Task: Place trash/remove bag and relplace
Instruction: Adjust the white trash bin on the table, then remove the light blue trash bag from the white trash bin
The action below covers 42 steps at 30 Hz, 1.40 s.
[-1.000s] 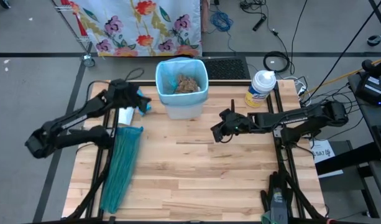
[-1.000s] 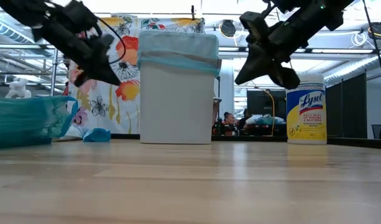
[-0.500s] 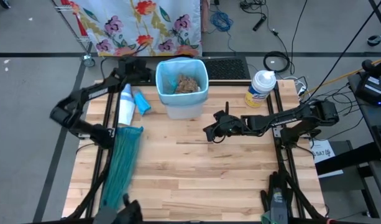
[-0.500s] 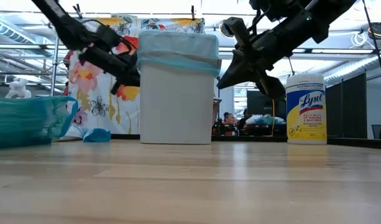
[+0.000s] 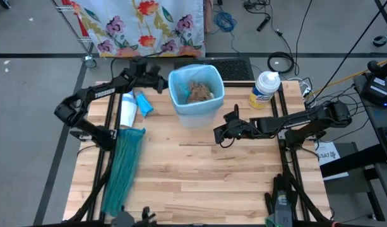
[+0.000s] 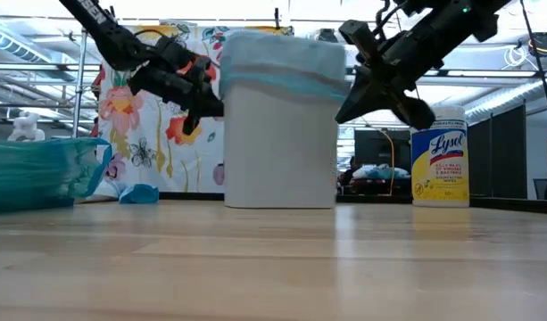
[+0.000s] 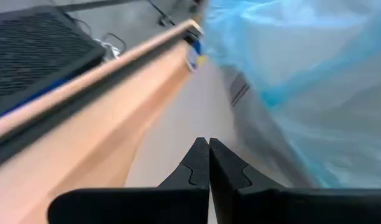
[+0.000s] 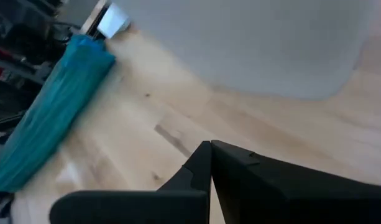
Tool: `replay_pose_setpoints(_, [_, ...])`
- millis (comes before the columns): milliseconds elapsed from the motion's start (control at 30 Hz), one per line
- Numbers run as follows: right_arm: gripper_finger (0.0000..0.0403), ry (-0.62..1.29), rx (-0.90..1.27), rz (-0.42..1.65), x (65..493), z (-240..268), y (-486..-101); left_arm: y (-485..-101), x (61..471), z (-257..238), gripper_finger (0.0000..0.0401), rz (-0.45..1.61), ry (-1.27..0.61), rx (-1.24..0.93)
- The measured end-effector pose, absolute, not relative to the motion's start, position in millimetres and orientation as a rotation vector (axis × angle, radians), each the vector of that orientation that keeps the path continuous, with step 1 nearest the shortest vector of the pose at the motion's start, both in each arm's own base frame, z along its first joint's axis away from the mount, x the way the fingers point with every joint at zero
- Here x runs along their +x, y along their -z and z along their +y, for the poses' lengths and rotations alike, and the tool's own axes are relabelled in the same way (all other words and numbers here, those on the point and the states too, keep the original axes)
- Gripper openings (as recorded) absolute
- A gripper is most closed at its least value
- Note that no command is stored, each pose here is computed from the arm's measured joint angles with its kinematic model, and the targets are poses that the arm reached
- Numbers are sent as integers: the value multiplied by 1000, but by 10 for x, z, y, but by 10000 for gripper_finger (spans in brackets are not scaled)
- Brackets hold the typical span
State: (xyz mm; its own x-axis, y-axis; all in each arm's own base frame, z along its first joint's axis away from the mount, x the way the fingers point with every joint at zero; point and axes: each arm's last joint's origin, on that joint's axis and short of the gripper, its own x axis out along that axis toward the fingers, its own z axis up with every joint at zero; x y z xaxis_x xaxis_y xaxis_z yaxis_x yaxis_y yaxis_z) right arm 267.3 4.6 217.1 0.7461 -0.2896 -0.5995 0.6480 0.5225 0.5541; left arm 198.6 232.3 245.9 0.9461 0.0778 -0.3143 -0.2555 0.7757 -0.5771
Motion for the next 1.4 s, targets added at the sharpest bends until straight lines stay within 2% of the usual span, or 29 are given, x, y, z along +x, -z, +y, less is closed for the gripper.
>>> replay_pose_setpoints(233, [0, 681, 809, 468, 2358, 59, -2368, -2555, 2155, 1891, 0, 388, -73, -654])
replay_pose_setpoints(867, [0, 673, 760, 434, 1569, 202, -2749, -2783, 2685, 633, 0, 450, 272, -526])
replay_pose_setpoints(1167, [0, 660, 725, 444, 1442, 177, -2787, -2912, 2783, 381, 0, 337, 391, -445])
replay_pose_setpoints(1400, [0, 677, 805, 417, 1437, 177, -2791, -2842, 2749, 371, 0, 428, 366, -523])
